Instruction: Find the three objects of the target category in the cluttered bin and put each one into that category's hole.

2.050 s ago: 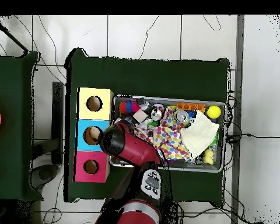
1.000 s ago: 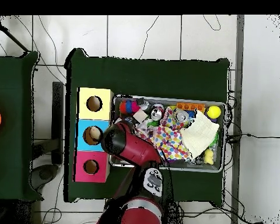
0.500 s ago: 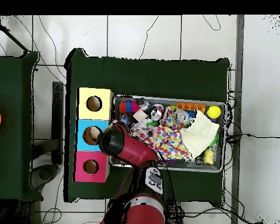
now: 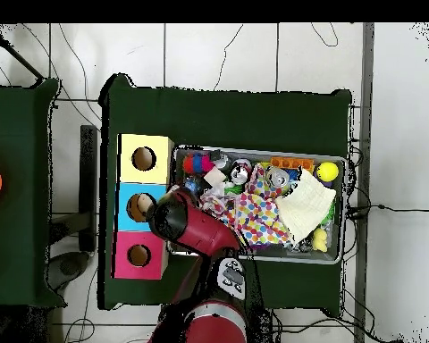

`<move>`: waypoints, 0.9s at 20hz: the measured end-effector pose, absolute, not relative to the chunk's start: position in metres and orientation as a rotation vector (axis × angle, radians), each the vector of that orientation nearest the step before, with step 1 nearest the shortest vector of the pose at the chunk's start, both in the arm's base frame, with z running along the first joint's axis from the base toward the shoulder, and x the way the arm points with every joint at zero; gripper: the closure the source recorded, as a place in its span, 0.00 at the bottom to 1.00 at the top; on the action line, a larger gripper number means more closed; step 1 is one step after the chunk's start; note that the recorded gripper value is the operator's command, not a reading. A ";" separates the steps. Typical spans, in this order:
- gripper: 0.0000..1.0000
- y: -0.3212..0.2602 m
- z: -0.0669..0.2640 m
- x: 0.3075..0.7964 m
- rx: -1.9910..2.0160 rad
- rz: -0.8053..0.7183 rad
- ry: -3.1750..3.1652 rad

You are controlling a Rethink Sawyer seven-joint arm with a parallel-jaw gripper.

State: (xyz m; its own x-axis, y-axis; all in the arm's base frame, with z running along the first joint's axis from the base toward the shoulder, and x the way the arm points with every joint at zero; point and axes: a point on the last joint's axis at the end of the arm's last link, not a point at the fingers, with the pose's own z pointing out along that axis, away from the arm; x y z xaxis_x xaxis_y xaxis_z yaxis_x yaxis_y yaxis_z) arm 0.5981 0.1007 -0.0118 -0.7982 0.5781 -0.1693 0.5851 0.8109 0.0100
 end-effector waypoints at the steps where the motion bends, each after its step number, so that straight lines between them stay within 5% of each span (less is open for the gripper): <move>1: 0.00 0.101 -0.012 0.598 0.916 -0.065 2.831; 18: 0.00 0.101 -0.019 0.596 0.902 -0.083 2.816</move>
State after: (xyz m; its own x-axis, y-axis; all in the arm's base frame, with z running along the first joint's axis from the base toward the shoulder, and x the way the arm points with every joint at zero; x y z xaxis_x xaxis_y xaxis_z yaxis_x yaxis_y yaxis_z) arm 0.5961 0.1006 -0.0187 -0.7988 0.5707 -0.1904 0.5808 0.8140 0.0028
